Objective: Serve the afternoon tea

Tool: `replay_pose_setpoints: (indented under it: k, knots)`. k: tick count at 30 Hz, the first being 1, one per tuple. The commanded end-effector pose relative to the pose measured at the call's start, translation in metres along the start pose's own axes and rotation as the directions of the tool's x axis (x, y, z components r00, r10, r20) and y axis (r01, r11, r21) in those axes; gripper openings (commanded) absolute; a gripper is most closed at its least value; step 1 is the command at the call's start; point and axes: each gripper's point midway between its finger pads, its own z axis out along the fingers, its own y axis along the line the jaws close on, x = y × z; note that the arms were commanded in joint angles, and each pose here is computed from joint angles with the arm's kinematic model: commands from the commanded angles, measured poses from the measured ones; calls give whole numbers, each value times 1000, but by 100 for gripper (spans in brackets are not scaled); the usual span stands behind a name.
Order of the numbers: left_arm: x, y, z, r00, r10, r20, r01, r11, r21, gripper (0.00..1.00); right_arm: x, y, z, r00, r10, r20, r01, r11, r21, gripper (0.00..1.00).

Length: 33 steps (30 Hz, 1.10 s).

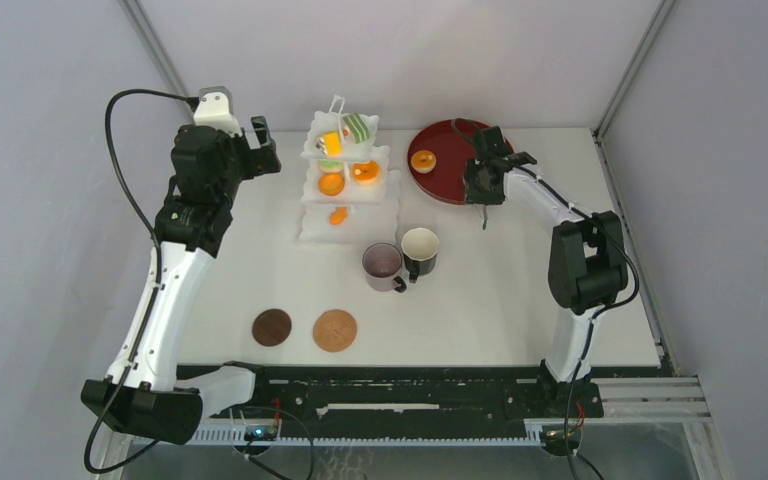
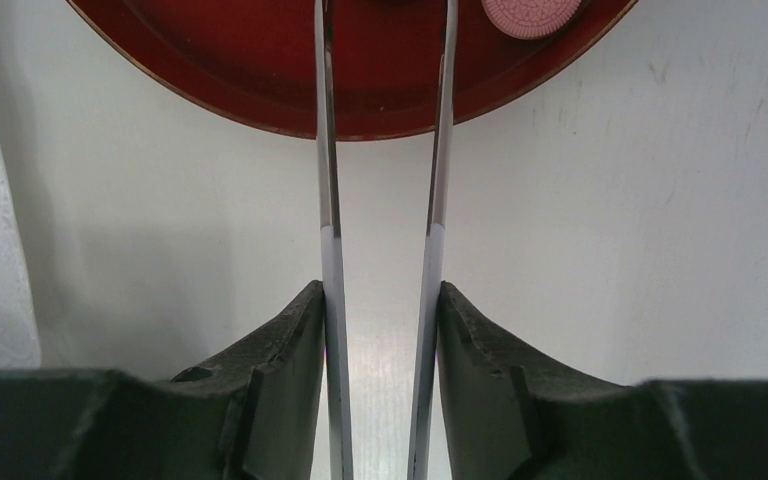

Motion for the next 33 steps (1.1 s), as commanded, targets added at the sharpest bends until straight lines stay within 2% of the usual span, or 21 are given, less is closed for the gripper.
replay_pose_setpoints:
  k: [1, 5, 14, 33]
  knots:
    - [-3, 6, -4, 999, 20, 27, -19, 1000, -24, 100, -28, 7, -14, 996, -2, 87, 4, 1000, -18, 42]
    - [-1, 8, -4, 999, 27, 24, -26, 999, -29, 100, -35, 8, -28, 993, 11, 114, -8, 1000, -30, 30]
    - [-1, 10, -6, 999, 30, 24, -29, 999, -36, 100, -45, 29, -61, 987, 49, 156, -23, 986, -163, 30]
    - [-7, 16, -16, 998, 30, 51, -26, 998, -62, 100, -24, 98, -101, 986, -13, 164, 73, 926, -371, 28]
